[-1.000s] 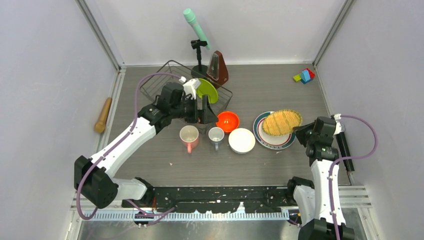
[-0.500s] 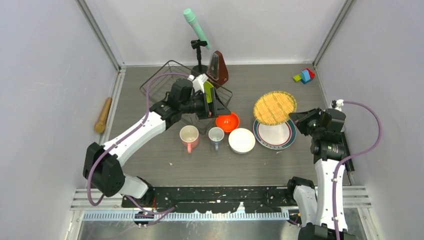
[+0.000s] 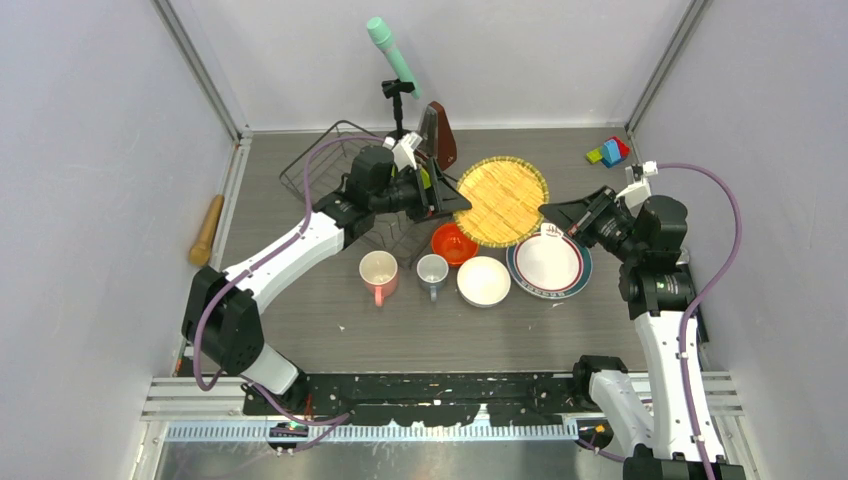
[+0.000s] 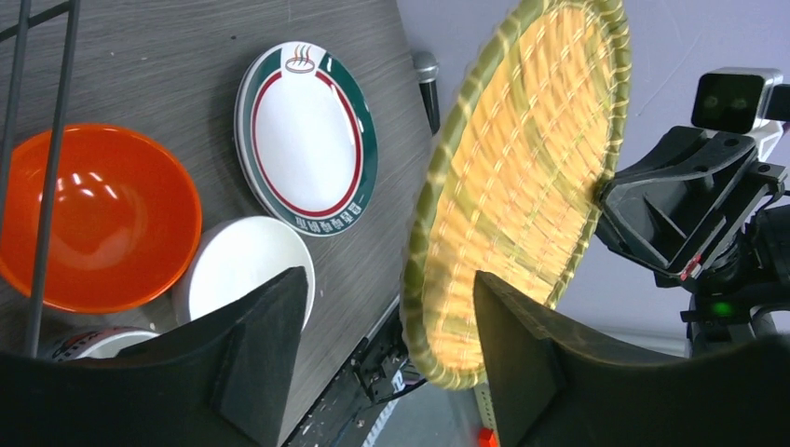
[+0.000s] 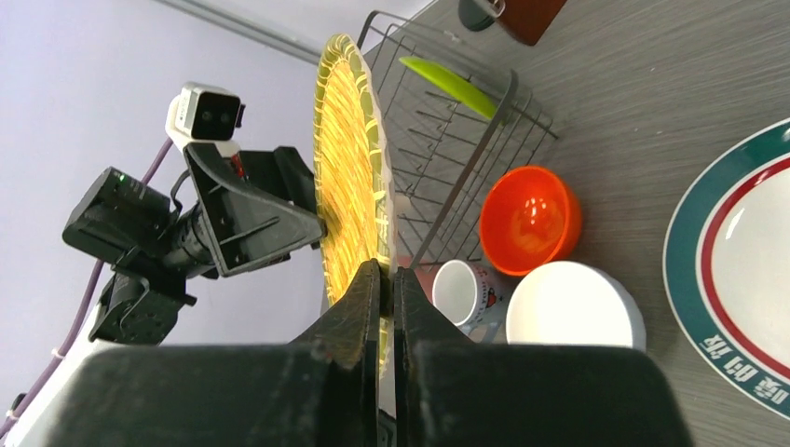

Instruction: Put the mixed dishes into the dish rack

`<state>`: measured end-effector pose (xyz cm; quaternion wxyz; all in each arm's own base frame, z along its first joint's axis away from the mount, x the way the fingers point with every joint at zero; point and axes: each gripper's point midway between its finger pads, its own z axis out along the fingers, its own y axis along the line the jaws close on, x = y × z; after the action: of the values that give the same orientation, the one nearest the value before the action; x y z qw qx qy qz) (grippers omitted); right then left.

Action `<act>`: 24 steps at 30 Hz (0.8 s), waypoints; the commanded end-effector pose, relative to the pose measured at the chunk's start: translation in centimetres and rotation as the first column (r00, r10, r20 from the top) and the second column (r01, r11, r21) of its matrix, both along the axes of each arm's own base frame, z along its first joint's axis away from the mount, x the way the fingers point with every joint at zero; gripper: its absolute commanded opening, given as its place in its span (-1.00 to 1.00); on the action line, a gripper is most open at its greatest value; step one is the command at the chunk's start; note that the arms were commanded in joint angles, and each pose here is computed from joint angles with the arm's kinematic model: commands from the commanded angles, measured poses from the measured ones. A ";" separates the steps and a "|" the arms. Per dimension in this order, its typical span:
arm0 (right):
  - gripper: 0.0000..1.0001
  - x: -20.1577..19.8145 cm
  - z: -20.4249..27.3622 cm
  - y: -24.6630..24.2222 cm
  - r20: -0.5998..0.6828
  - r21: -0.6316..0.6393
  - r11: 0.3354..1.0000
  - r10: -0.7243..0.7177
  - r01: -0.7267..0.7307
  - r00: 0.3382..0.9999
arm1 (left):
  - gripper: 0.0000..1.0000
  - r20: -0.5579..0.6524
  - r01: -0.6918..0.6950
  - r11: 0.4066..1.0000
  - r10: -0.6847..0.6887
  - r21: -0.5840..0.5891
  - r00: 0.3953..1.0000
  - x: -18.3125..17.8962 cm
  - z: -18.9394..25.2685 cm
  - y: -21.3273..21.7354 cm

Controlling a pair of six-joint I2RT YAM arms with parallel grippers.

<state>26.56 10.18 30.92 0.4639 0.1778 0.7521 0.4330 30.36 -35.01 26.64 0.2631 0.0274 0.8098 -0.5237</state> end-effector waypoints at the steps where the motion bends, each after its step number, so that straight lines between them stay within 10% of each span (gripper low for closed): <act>1: -0.99 -0.5 3.4 1.3 0.102 0.032 0.997 0.071 -0.075 0.992 | 0.24 0.084 0.025 0.996 -0.018 -0.083 0.996 0.7 3.5 -1.0; 8: -0.89 -0.7 2.6 1.9 0.084 0.041 0.992 0.116 -0.119 0.990 | -0.97 0.126 0.074 0.985 -0.054 -0.158 0.990 0.5 4.6 -1.6; 12: -0.13 -0.4 2.3 1.4 0.076 0.001 0.996 0.089 -0.089 0.993 | -1.00 0.160 0.045 0.979 -0.013 -0.199 0.987 0.7 5.7 -0.3; 24: 0.23 0.8 1.4 0.1 0.029 -0.053 0.998 0.021 -0.019 0.999 | -1.00 0.177 0.043 0.976 -0.005 -0.212 0.984 0.3 6.7 0.9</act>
<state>26.94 10.88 30.58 0.4444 0.1666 0.7616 0.4413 31.60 -34.51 28.55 0.2864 0.0221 0.7669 -0.5739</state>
